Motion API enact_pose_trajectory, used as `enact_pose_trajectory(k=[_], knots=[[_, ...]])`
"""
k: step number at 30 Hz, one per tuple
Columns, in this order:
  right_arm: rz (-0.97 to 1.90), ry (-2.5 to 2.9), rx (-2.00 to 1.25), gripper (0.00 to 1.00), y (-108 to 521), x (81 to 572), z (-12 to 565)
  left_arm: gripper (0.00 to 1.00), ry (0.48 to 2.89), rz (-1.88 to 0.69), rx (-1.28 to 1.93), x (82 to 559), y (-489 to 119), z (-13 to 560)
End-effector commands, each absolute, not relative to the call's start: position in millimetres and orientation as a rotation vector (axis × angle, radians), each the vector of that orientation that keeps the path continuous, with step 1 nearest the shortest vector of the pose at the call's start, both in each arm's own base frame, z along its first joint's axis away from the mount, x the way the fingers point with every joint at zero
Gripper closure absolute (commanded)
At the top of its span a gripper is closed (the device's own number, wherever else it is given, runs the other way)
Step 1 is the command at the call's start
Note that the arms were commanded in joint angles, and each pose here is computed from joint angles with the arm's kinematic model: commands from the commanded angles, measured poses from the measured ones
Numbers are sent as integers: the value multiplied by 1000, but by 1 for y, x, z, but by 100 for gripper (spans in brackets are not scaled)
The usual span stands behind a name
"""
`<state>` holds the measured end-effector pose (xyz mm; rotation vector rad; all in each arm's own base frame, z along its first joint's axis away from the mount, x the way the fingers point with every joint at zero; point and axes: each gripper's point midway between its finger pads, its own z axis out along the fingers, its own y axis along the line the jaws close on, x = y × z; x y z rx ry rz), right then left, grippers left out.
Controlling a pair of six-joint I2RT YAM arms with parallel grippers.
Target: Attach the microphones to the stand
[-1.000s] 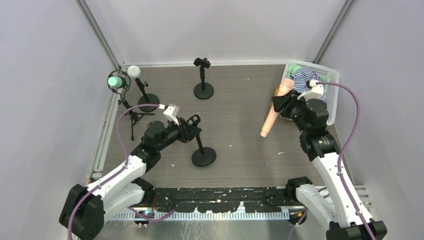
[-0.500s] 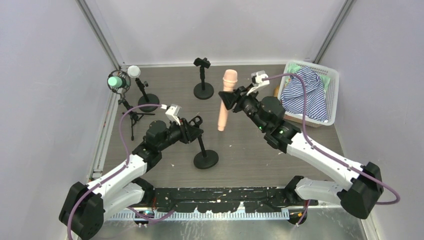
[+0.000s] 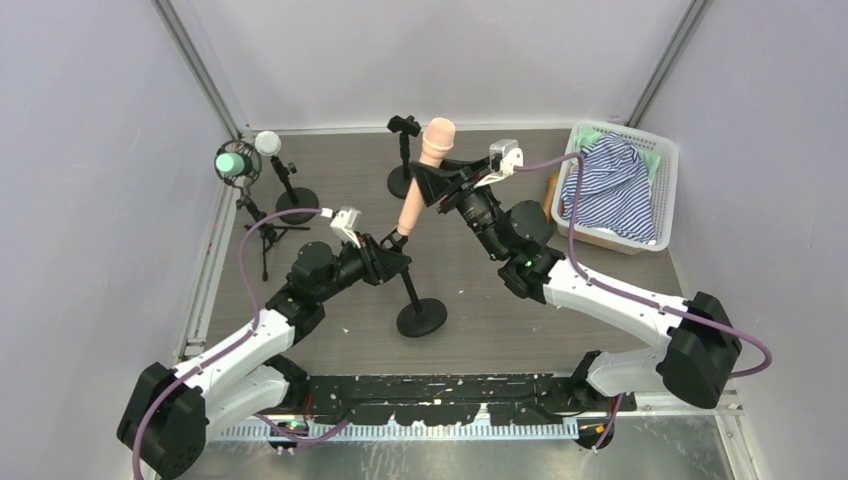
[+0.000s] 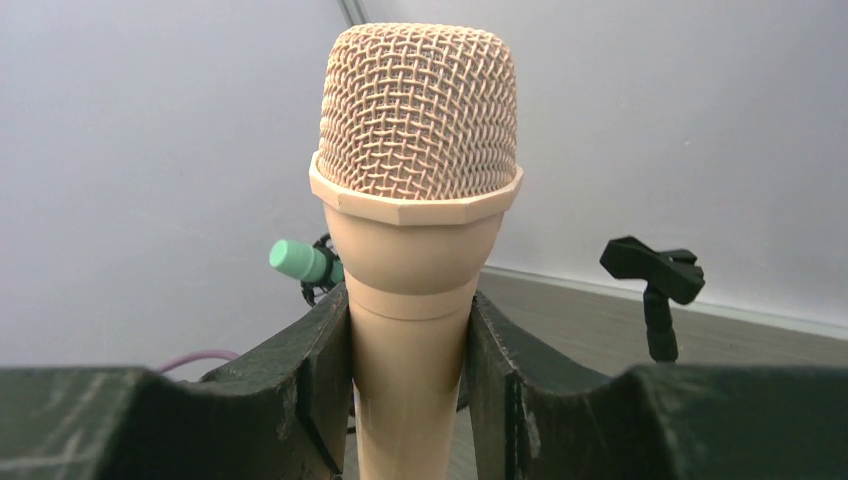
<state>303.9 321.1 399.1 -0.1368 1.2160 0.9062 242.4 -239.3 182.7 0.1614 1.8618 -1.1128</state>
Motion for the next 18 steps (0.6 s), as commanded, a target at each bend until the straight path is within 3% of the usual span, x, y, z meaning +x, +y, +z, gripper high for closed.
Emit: enact_pose_trajectory(k=[1,18], knots=[[959,1026,-99,99,311,290,447,99,1606,-1275,148,241,-251,260],[949,1053,-184,99,319,283,419,99,1490,-1398,184,227,-267,286]])
